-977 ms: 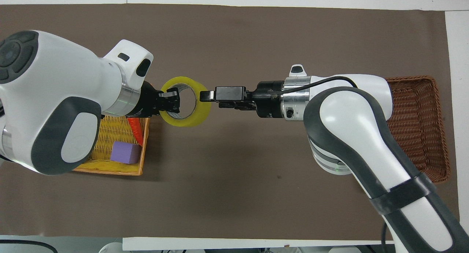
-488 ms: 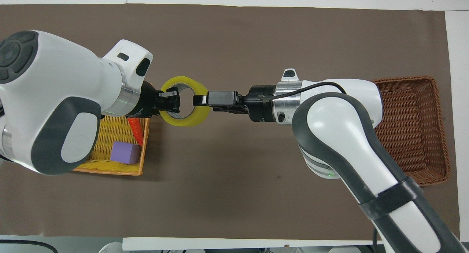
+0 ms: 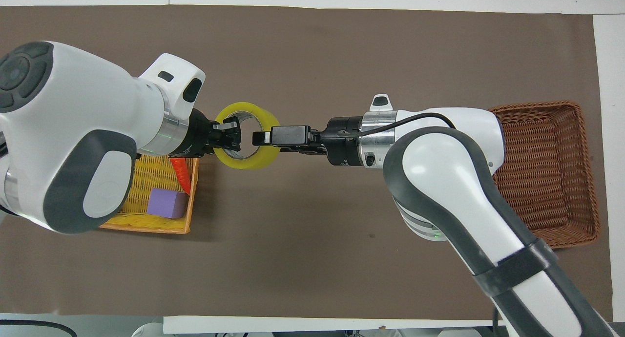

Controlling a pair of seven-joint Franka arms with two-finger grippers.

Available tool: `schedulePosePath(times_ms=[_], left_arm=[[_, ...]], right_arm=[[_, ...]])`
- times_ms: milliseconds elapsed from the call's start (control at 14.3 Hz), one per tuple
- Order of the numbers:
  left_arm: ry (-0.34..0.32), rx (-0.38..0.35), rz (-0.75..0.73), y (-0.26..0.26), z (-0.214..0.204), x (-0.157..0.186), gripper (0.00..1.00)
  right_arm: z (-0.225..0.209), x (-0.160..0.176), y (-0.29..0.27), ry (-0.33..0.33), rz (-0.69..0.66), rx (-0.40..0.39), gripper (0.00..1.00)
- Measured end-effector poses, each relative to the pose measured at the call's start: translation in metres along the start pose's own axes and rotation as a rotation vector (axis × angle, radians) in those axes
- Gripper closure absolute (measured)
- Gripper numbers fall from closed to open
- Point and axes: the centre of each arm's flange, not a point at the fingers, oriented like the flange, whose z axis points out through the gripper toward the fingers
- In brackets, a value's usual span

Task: Move tape to another basket
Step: 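Open the left gripper and release the tape to the right gripper, then lower the tape into the brown basket with the right gripper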

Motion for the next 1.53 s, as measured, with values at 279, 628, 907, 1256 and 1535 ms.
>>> schedulePosePath(times_ms=[279,628,907,1256,1535], left_arm=[[0.0,-0.001,0.0,0.002,0.0,-0.002,0.78],[0.0,-0.001,0.0,0.002,0.0,-0.002,0.78],[-0.001,-0.003,-0.004,0.003,0.0,-0.003,0.72],[-0.005,-0.005,-0.023,0.011,-0.032,-0.008,0.14],[0.061,0.048,-0.053,-0.019,-0.097,0.009,0.0]], right_arm=[[0.0,0.0,0.003,0.003,0.005,-0.004,0.38],[0.0,0.0,0.004,0.003,0.004,-0.004,0.47],[0.0,0.0,0.004,0.003,0.004,-0.004,0.47],[-0.007,0.005,0.008,0.015,0.011,-0.006,0.47],[-0.036,0.022,0.023,0.013,-0.005,-0.039,0.47]])
